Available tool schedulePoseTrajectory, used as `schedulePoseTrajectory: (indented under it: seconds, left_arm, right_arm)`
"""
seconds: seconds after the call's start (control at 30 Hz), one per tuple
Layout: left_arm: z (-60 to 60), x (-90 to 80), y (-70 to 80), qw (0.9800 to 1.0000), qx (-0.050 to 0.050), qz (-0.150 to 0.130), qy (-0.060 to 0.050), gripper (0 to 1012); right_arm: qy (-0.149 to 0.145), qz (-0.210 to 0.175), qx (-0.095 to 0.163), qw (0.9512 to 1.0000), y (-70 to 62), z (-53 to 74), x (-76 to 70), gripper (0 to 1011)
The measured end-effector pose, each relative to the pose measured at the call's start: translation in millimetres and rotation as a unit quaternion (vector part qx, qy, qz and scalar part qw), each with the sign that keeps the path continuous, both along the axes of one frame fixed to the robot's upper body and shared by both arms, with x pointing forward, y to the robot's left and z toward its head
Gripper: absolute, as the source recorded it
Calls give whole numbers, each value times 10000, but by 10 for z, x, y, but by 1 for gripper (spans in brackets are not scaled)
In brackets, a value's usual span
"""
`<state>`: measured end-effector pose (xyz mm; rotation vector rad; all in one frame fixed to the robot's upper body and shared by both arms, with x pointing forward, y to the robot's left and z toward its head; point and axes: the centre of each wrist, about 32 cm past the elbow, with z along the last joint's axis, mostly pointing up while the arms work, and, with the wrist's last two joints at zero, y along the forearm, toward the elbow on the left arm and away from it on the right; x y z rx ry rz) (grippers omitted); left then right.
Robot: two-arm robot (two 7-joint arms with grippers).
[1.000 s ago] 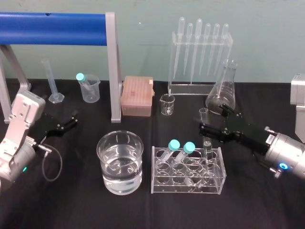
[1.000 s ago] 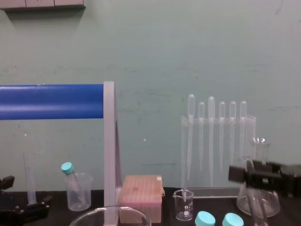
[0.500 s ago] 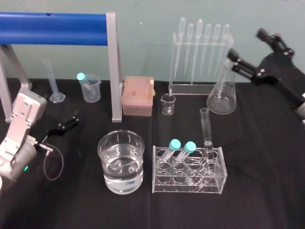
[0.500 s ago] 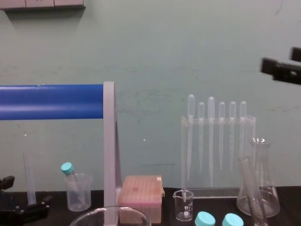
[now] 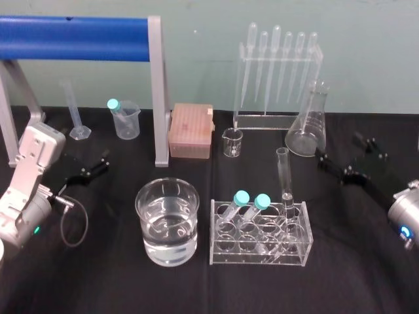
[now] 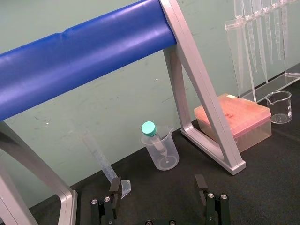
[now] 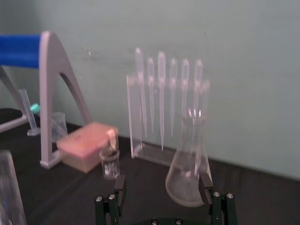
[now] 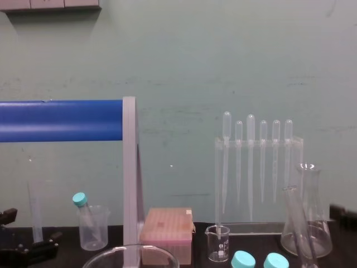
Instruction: Hold the test tube with one hand and immerse one end into the beaker, then return it to the test tube rack.
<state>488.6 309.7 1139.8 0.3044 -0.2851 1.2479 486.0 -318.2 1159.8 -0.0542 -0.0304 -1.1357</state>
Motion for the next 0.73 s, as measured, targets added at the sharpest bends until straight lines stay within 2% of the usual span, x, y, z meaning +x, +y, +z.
schedulePoseTrajectory:
  seconds: [0.1, 0.73]
  left_arm:
    - [0, 0, 0, 10000, 0, 0, 0, 1000]
    - [0, 0, 0, 10000, 0, 0, 0, 1000]
  right_arm:
    - [164, -51, 43, 9998, 9, -84, -32, 1000]
    - [67, -34, 28, 10000, 3, -36, -14, 1000]
